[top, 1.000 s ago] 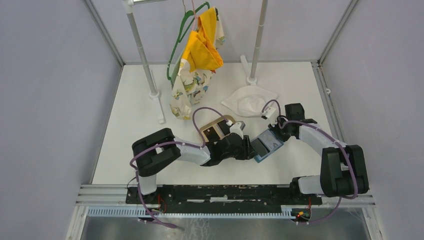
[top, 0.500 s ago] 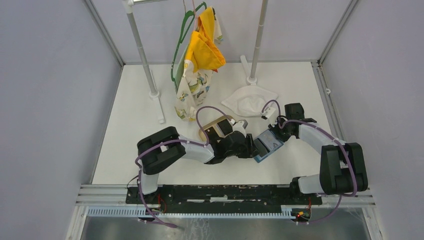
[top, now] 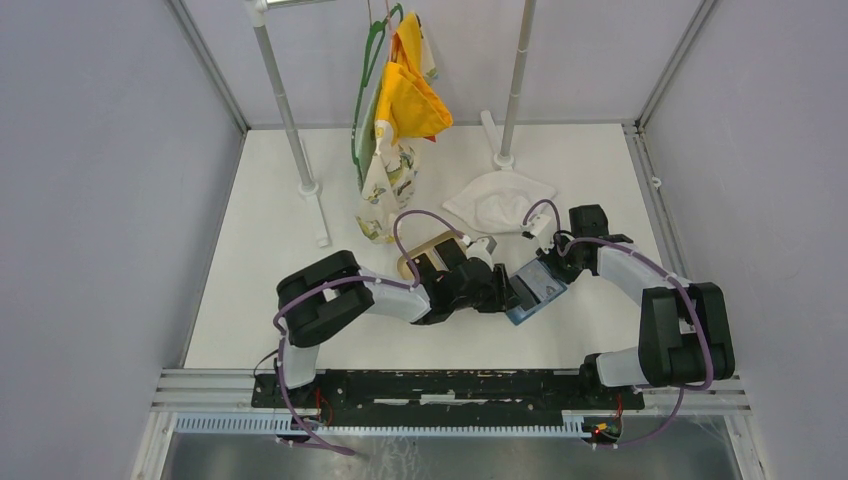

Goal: Put the credit cards into the card holder
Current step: Open the card holder at the center of the board.

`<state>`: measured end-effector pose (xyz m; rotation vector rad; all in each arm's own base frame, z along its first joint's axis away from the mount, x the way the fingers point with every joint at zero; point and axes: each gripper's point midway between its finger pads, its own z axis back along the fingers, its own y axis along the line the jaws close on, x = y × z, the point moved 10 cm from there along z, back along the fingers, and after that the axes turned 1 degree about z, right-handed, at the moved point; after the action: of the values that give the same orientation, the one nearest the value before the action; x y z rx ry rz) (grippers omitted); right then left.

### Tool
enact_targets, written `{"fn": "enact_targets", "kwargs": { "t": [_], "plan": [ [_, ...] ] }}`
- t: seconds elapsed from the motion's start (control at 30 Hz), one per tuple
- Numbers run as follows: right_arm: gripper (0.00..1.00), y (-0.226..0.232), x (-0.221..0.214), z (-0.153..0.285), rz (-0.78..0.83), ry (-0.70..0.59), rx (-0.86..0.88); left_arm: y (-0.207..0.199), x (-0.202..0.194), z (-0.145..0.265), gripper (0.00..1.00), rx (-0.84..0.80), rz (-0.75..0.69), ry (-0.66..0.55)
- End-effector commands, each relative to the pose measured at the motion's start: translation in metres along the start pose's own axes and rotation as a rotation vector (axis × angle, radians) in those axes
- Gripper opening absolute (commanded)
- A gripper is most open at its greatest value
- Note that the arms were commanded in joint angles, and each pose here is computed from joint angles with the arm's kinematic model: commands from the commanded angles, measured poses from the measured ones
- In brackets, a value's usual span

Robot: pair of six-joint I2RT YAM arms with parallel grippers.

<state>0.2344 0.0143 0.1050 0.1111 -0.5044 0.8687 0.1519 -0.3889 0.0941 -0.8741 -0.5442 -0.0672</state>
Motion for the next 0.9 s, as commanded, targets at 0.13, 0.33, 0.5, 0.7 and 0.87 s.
{"fn": "enact_targets", "kwargs": {
  "t": [0.13,0.33,0.5,0.7,0.87],
  "plan": [
    [0.15,0.008,0.000,-0.002,-0.003,0.011,0.092,-0.017,0.015,-0.003,0.51,-0.093,0.040,-0.039],
    [0.15,0.009,0.001,-0.002,-0.003,0.000,0.108,-0.026,0.022,0.001,0.52,-0.145,0.015,-0.057],
    [0.15,0.009,0.001,-0.002,-0.004,0.000,0.110,-0.029,0.026,-0.001,0.51,-0.168,0.013,-0.062],
    [0.15,0.009,0.002,-0.002,-0.002,-0.002,0.112,-0.030,0.031,-0.001,0.51,-0.175,0.006,-0.075],
    [0.15,0.009,0.001,-0.002,-0.002,0.001,0.115,-0.034,0.035,0.000,0.52,-0.199,-0.015,-0.095]
  ]
}}
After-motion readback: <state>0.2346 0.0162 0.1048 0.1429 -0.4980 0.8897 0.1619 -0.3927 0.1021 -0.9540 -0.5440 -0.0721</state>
